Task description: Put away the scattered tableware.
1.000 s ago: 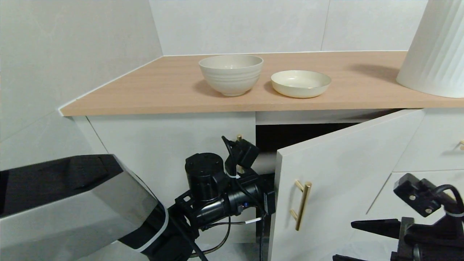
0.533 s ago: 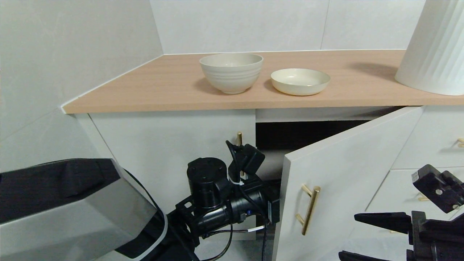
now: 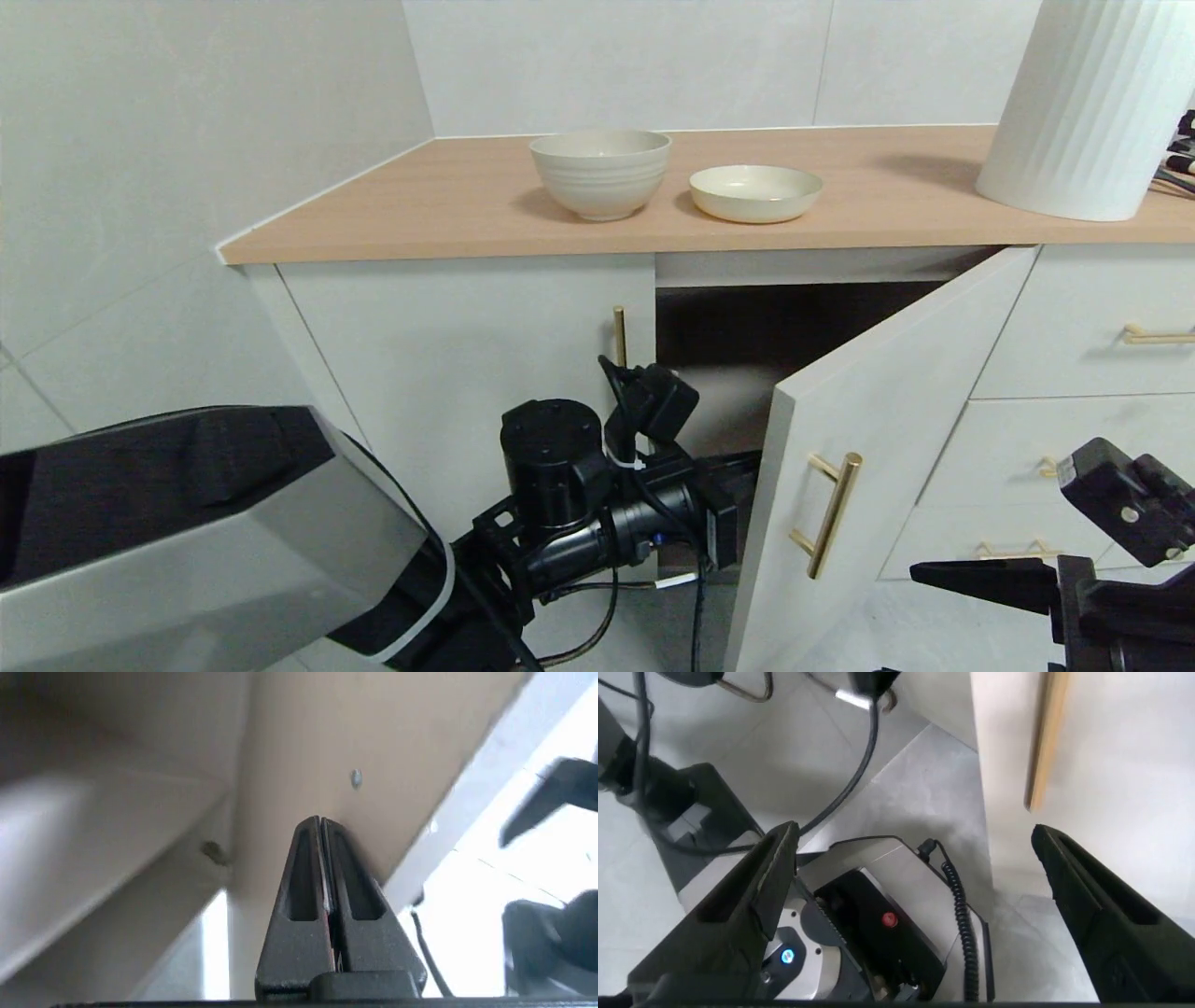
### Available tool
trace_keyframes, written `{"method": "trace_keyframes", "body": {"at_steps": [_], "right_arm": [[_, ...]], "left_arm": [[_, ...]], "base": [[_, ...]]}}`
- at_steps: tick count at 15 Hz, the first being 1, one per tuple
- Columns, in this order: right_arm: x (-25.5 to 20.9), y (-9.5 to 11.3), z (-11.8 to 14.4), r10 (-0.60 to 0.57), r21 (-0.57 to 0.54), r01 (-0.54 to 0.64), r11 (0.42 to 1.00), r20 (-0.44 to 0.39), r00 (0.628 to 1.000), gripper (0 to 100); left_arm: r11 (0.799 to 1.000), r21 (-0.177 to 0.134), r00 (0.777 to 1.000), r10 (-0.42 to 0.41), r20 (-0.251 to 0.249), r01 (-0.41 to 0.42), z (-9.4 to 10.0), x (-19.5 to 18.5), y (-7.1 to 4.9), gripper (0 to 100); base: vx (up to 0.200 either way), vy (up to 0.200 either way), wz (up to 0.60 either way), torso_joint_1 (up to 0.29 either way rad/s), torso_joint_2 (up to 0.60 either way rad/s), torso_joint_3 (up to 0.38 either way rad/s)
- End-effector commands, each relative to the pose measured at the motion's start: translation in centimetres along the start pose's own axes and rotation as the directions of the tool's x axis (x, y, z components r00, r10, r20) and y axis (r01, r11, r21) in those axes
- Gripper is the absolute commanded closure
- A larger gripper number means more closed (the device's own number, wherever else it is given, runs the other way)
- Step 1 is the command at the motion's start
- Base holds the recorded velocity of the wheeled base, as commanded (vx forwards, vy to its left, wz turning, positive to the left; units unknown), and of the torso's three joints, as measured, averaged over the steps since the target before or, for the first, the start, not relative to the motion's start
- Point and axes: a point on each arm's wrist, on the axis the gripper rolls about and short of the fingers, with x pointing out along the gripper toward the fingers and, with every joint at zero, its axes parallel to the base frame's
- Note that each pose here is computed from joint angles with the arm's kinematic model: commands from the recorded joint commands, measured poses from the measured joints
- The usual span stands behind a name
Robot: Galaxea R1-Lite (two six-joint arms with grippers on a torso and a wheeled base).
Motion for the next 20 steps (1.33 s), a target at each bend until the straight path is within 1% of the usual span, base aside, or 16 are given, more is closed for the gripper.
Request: {"method": "trace_keyframes", "body": {"at_steps": [1,3,4,8,10,13,15,17,18,19,20], "right_arm": [[0.1,0.0,0.0,0.001,0.001,-0.001,1.0,-0.005,1.0,0],[0.1,0.0,0.0,0.0,0.001,0.0,1.0,-0.006,1.0,0],[0.1,0.0,0.0,0.0,0.001,0.0,1.0,-0.004,1.0,0],[0.1,0.0,-0.1,0.0,0.001,0.0,1.0,-0.004,1.0,0],[0.0,0.0,0.0,-0.001,0.0,0.001,1.0,-0.001,1.0,0],[-0.1,0.1,0.0,0.002,-0.002,-0.002,1.0,0.003,1.0,0],[-0.1,0.1,0.0,0.007,-0.003,-0.007,1.0,0.003,1.0,0],[-0.2,0.2,0.0,0.015,-0.005,-0.015,1.0,0.006,1.0,0],[-0.4,0.6,0.0,0.036,-0.015,-0.036,0.999,0.013,0.999,0],[-0.8,1.0,0.0,0.061,-0.029,-0.061,0.998,0.027,0.998,0],[-1.6,1.9,-0.1,0.139,-0.057,-0.136,0.989,0.044,0.989,0]], "left_arm": [[1.0,-0.002,1.0,0.001,-0.001,-0.001,-0.3,1.2,0.5,100],[1.0,-0.011,1.0,0.005,-0.022,-0.005,-0.7,2.2,1.0,100],[1.0,-0.009,1.0,0.004,-0.017,-0.004,-0.5,2.6,1.1,100],[1.0,-0.007,1.0,0.0,-0.013,0.0,0.5,3.7,1.2,100],[1.0,-0.006,1.0,0.0,-0.012,0.0,0.5,3.8,1.2,100],[1.0,-0.003,1.0,0.0,0.0,0.0,0.3,4.9,1.8,100],[0.999,-0.012,0.999,0.041,-0.021,-0.041,0.1,5.3,1.8,100],[0.999,-0.009,0.999,0.035,-0.018,-0.036,0.0,6.0,0.6,100],[1.0,-0.007,1.0,-0.005,-0.019,0.005,-0.1,6.5,-1.0,100],[0.997,-0.012,0.997,-0.073,-0.025,0.072,-0.2,6.8,-3.2,100],[0.96,-0.105,0.961,-0.267,-0.068,0.259,-0.5,6.6,-7.7,100]], "base": [[0.0,0.0,0.0,0.0,0.0,0.0],[0.0,0.0,0.0,0.0,0.0,0.0],[0.0,0.0,0.0,0.0,0.0,0.0],[-0.2,0.0,0.0,0.008,0.0,-0.001],[0.0,0.0,0.0,0.0,0.0,0.0],[0.0,0.0,0.0,0.0,0.0,0.0],[0.0,0.0,0.0,0.0,0.0,0.0],[0.0,0.0,0.0,0.0,0.0,0.0],[0.0,0.0,0.0,0.0,0.0,0.0],[0.0,0.0,0.0,0.0,0.0,0.0],[0.0,0.0,0.0,0.0,0.0,0.0]]}}
